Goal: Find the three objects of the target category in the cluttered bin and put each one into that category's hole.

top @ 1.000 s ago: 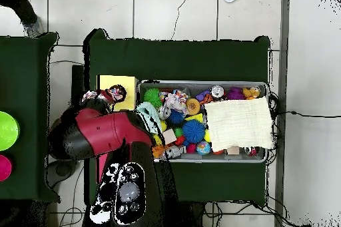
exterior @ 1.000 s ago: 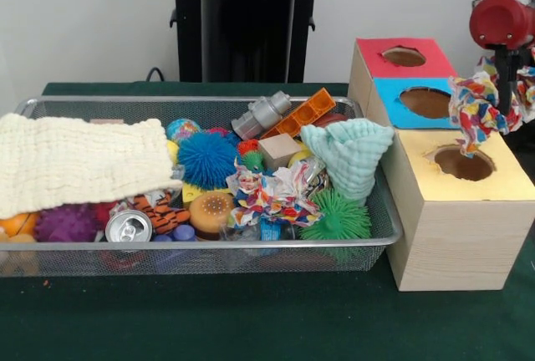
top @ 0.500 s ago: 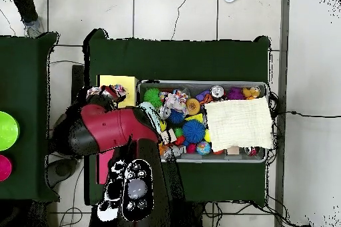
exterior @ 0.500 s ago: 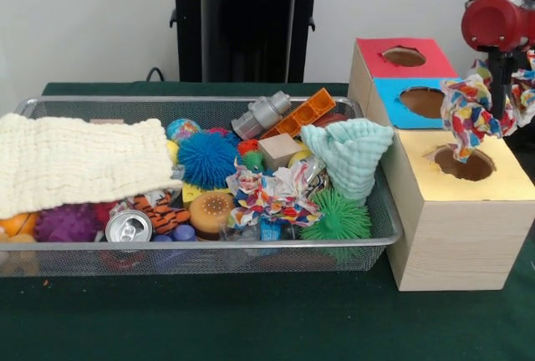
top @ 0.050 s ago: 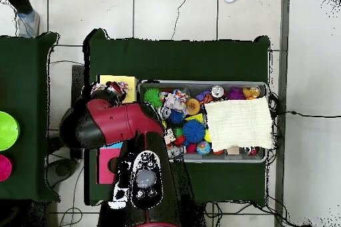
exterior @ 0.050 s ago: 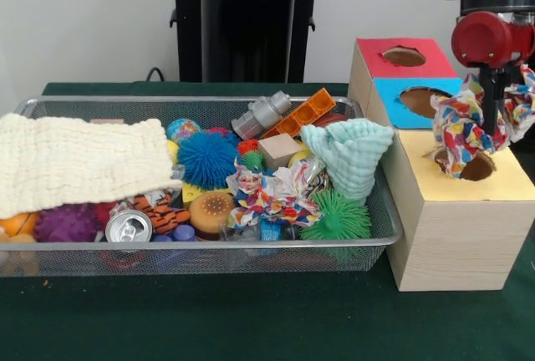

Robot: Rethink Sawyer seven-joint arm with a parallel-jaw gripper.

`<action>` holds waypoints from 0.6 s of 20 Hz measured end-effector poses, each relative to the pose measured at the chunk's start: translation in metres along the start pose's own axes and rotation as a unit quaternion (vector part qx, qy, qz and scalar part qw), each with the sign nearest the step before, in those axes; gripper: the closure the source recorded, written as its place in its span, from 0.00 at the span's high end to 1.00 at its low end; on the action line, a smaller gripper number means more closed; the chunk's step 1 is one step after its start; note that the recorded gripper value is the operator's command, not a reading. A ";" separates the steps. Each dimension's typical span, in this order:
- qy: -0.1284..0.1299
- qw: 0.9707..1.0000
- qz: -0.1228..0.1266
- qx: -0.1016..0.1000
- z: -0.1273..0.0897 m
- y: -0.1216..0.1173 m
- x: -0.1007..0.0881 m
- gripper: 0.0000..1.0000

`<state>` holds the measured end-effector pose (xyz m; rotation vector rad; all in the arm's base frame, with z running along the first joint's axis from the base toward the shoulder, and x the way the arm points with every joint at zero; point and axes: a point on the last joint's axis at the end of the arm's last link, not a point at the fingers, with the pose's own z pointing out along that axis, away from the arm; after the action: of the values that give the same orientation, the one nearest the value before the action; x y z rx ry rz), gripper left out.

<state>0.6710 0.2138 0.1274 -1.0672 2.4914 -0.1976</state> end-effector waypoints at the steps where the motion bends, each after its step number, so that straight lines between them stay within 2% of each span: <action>1: 0.000 1.000 0.000 0.000 0.002 0.000 0.000 0.00; 12: 0.011 1.000 -0.004 -0.012 0.022 0.014 0.007 0.00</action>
<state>0.6666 0.2191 0.1014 -1.0897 2.5166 -0.1827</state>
